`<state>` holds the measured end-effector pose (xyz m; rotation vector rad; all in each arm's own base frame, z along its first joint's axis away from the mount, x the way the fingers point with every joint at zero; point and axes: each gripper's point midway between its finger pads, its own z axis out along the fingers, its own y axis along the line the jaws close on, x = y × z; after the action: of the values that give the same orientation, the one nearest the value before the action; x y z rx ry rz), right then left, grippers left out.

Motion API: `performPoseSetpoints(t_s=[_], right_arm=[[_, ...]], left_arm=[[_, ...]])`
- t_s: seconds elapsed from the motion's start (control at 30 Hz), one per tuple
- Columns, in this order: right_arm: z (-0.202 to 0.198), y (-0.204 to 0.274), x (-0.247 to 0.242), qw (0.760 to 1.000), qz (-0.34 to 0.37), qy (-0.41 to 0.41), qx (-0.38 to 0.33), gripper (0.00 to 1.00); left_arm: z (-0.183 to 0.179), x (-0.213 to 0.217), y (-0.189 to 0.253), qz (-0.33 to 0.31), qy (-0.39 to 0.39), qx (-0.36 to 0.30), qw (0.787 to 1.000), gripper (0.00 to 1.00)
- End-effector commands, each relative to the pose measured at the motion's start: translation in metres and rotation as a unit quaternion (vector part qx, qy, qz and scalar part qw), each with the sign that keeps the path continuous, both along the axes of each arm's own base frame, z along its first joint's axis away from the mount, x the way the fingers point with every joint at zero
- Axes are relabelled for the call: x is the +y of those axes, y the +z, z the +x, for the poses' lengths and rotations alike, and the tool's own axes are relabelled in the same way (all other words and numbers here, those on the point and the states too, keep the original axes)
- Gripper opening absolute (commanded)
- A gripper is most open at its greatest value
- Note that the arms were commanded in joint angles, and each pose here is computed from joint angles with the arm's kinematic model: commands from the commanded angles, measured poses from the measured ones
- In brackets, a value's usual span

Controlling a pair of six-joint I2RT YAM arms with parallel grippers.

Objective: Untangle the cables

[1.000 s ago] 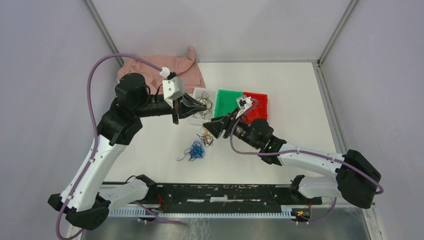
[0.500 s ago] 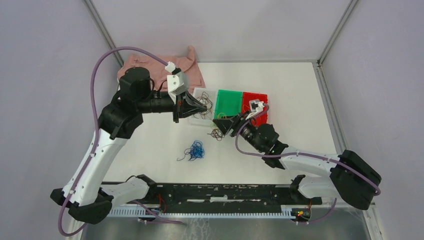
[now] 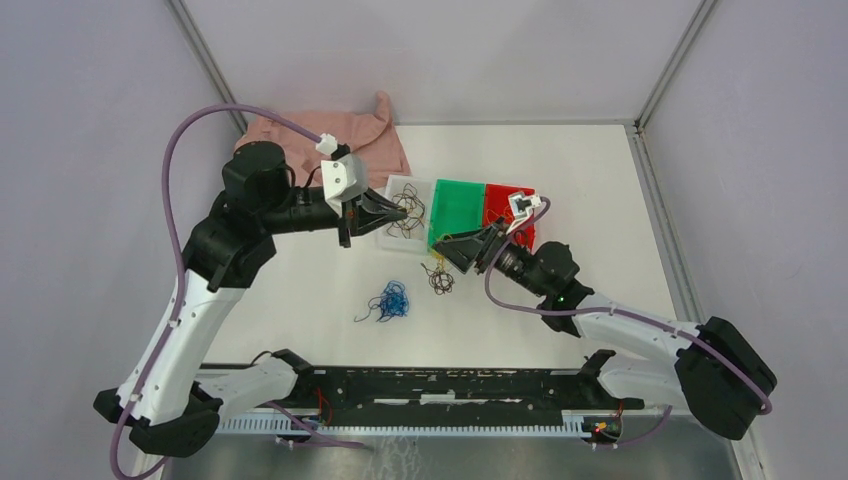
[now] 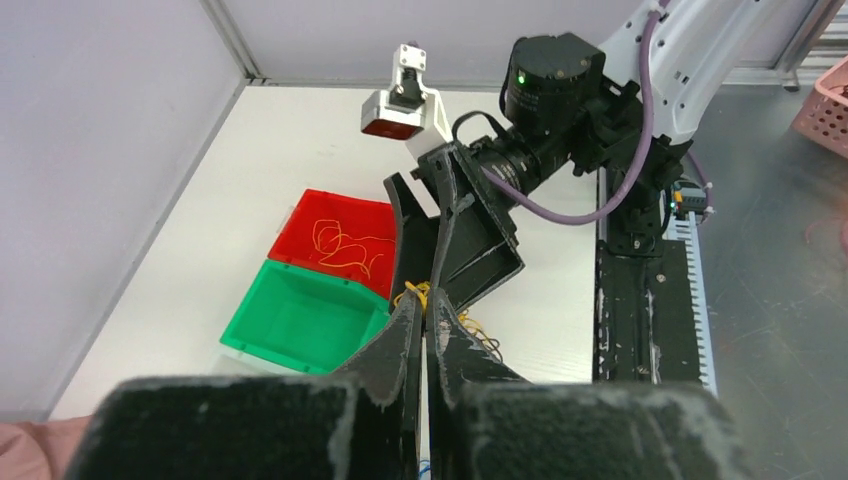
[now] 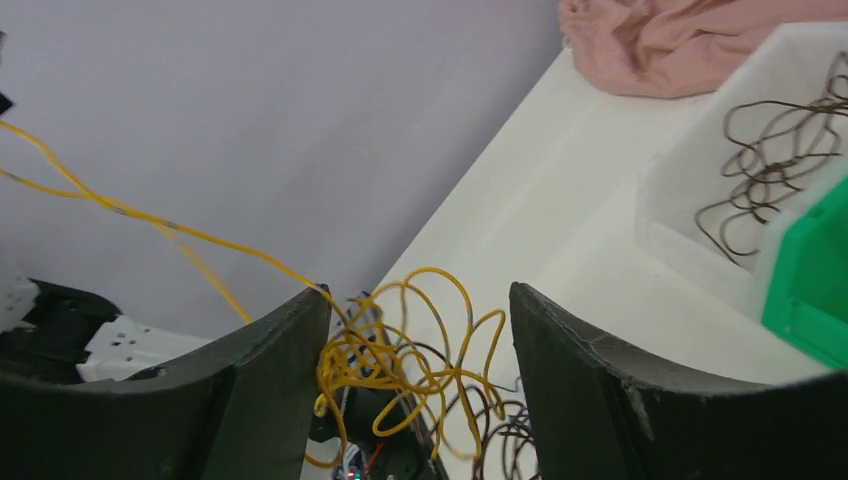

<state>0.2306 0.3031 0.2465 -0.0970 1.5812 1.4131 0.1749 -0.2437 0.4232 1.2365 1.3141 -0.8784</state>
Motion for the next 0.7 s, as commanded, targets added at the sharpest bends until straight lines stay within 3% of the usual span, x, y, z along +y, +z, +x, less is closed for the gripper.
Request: performPoseSetpoints(t_s=[0.0,0.2,0.67], right_arm=[[-0.022,0.072,0.014,0.994,0.056,0.082,-0.044,0.74],[-0.033,0.087,0.015,0.991,0.045,0.103,-0.071,0.79],[-0.046,-0.014,0.004,0.99,-0.069,0.106,-0.066,0.78]], left_arm=[[-0.001,-0.001,0.007,-0.01,-0.015,-0.052,0.998,0.03],[0.003,-0.003,0.007,-0.009,-0.014,-0.051,0.999,0.03],[-0.001,-0.001,0.038,-0.028,-0.016,-0.081,0.996,0.03]])
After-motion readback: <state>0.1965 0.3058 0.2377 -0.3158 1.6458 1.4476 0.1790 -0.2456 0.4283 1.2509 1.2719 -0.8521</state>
